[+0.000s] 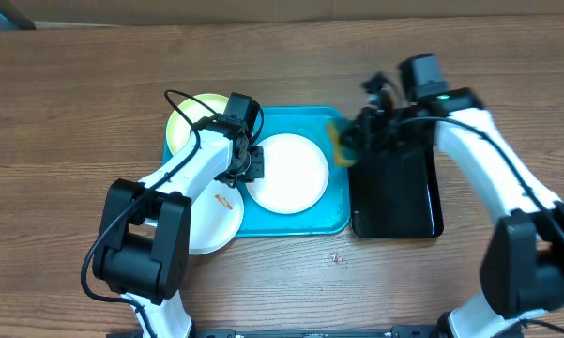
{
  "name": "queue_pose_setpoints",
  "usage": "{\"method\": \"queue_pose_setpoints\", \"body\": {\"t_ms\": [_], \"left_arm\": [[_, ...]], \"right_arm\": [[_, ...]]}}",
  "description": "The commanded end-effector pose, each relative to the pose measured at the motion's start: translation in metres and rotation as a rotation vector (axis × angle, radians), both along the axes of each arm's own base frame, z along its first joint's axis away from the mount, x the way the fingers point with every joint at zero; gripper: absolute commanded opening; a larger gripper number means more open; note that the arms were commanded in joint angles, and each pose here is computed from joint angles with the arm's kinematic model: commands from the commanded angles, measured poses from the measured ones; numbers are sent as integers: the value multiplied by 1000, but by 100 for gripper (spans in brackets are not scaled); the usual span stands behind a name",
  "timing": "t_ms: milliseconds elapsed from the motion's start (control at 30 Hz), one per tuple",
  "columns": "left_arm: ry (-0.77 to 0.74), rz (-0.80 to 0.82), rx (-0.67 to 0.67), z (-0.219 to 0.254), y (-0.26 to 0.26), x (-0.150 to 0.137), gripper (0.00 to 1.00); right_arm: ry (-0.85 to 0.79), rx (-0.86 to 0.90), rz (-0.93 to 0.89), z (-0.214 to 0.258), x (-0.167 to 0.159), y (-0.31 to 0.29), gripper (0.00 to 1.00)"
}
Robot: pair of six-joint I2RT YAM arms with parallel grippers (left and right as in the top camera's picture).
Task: Clean dirty plates on tray and stack at the side
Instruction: 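Return the sponge to the black tray and release it with the right gripper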
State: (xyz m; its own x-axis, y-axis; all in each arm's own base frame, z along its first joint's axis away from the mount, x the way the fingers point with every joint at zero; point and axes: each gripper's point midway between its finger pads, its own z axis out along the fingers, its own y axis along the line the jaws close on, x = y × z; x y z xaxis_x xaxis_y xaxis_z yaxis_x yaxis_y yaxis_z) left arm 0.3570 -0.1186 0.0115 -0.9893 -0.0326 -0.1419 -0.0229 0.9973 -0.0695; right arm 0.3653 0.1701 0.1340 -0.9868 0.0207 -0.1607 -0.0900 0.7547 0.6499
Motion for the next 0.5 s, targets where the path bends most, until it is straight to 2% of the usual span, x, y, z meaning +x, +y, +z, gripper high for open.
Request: {"method": "queue_pose_setpoints", "body": {"t_ms": [0, 200, 467], "left_arm": [[13, 1, 2, -5, 0, -3, 19], [13, 0, 2, -5, 0, -3, 22], [14, 0, 3, -5, 0, -3, 22]], "right_arm": [[21, -306, -107, -31, 3, -61, 4], [85, -579, -231, -68, -11, -111, 4], [67, -583, -254, -100, -16, -114, 5]]}}
